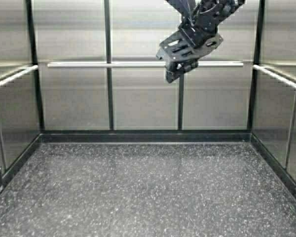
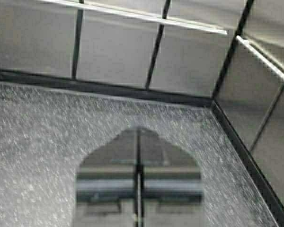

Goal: Navigate to elevator, push the call button, then enter the elevator

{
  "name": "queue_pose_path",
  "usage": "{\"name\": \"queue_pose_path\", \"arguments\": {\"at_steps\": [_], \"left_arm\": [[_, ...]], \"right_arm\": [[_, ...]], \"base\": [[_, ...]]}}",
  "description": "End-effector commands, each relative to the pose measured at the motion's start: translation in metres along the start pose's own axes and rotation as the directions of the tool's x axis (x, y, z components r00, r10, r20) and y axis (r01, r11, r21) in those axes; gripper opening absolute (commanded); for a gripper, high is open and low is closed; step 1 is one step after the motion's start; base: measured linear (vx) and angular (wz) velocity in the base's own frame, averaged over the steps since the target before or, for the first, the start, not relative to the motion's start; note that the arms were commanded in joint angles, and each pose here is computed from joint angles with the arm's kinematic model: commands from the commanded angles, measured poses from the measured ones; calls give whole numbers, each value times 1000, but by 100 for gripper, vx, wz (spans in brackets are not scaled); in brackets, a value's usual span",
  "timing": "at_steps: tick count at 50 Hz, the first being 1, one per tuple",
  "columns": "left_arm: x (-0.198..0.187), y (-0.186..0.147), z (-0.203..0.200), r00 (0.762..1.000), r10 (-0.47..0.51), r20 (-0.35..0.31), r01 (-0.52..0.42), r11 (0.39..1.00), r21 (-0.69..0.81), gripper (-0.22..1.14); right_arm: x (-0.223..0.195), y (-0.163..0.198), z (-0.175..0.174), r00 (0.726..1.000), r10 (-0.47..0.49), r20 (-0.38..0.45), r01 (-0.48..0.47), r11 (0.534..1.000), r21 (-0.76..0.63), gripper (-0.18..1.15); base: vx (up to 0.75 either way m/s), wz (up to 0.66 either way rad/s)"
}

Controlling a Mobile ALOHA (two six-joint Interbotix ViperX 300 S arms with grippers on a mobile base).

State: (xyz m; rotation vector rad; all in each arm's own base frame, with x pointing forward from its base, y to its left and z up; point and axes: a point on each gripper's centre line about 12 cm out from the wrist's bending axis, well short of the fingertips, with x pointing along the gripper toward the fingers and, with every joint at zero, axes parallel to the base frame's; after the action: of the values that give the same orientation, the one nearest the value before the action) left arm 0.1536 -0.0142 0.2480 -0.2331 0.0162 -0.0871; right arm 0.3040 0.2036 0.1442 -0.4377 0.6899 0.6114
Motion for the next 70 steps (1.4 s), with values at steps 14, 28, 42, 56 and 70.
{"name": "queue_pose_path", "arguments": {"at_steps": [14, 28, 42, 56, 70], "left_arm": [[-1, -2, 11, 999, -6, 41, 7, 1000, -8, 2], [-3, -4, 19, 996, -13, 86, 14, 1000, -3, 1], [-7, -4, 16, 996, -19, 87, 19, 1000, -4, 2], [-1, -5, 18, 998, -19, 62, 17, 999, 27, 2], [-7, -8, 27, 993, -37, 108, 34, 999, 32, 2]], "right_arm": [[-18, -4, 34, 994, -10, 111, 10, 1000, -4, 6], [-24, -2, 50, 988, -10, 153, 13, 1000, -19, 6], [-31, 3, 37, 990, 1, 138, 2, 1000, -23, 6], [-52, -10, 56, 979, -39, 201, 40, 999, 2, 6], [-56, -13, 53, 979, -52, 196, 49, 999, 21, 6]], "base": [[25, -2], [30, -1], [36, 7], [33, 13], [41, -4]]}}
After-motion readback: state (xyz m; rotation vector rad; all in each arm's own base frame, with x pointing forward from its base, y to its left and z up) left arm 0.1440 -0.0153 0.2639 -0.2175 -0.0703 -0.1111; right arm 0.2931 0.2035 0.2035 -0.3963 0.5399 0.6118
